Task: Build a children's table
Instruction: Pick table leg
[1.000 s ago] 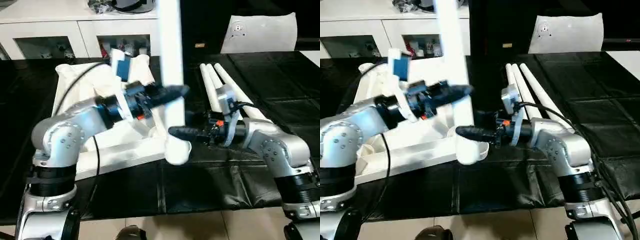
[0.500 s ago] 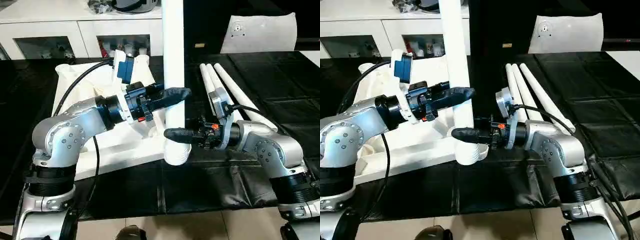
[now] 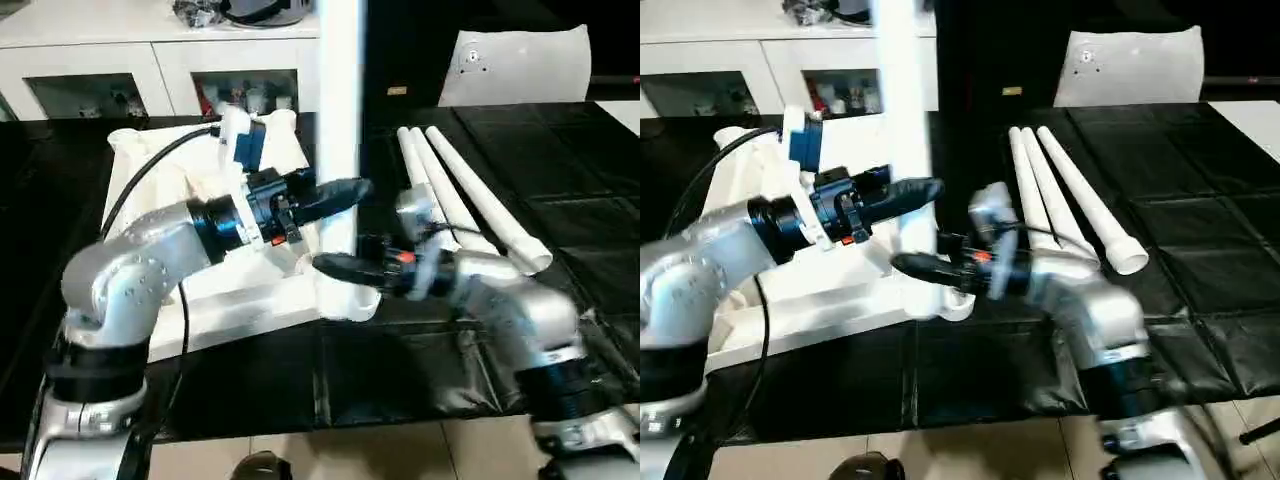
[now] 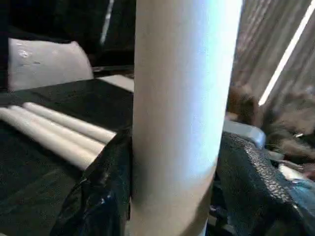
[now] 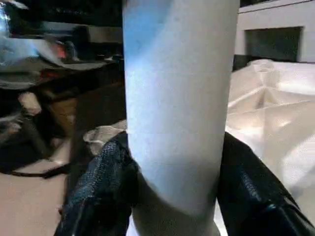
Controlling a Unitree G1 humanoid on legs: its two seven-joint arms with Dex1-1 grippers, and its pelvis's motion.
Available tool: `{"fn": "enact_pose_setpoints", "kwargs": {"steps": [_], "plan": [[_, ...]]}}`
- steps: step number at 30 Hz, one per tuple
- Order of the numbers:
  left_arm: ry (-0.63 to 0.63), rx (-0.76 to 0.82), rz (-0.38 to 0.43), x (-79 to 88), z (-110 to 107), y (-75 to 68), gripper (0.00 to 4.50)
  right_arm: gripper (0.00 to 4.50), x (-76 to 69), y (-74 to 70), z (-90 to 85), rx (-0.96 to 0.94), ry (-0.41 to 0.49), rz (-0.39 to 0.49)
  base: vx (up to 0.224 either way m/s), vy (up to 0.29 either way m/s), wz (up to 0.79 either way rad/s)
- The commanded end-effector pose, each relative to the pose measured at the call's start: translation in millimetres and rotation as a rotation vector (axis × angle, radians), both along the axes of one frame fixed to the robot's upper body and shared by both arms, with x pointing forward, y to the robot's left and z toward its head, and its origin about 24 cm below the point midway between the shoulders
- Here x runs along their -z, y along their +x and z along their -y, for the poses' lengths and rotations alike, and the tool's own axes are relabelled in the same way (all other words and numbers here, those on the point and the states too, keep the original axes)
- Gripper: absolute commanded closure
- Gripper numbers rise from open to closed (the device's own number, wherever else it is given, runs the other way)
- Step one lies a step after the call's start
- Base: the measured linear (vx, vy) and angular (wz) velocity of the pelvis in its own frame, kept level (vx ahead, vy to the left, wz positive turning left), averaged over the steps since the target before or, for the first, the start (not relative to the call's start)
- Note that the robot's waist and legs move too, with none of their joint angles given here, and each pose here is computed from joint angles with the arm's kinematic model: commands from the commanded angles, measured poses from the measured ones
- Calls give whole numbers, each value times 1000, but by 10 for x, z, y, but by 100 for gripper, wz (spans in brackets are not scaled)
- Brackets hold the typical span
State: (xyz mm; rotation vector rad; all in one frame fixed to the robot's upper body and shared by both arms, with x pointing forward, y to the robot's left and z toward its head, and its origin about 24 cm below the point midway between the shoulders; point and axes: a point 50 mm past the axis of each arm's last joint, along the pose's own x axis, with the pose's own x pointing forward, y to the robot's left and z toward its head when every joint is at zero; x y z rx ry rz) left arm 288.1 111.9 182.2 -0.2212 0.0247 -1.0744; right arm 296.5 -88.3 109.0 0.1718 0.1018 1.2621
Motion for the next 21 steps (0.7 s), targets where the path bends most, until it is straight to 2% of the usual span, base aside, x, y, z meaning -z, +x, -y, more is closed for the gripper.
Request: {"fn": "enact_pose_setpoints", "kwargs": {"steps": [1,4,9,15,21], "plan": [[27,-21,37,14,86,-45,150,259,12,70,24,111,-1,23,0,0,0],[33,-170,57,88,77,-28,150,259,31,106,-45,202,31,34,0,0,0],[61,-298,70,168,72,-16,197,259,61,96,-116,226,47,36,0,0,0],[65,-417,75,229,117,21,249,259,73,101,-215,235,62,43,0,0,0],[47,-461,85,220,118,27,259,259,50,127,-236,250,71,51,0,0,0]]}}
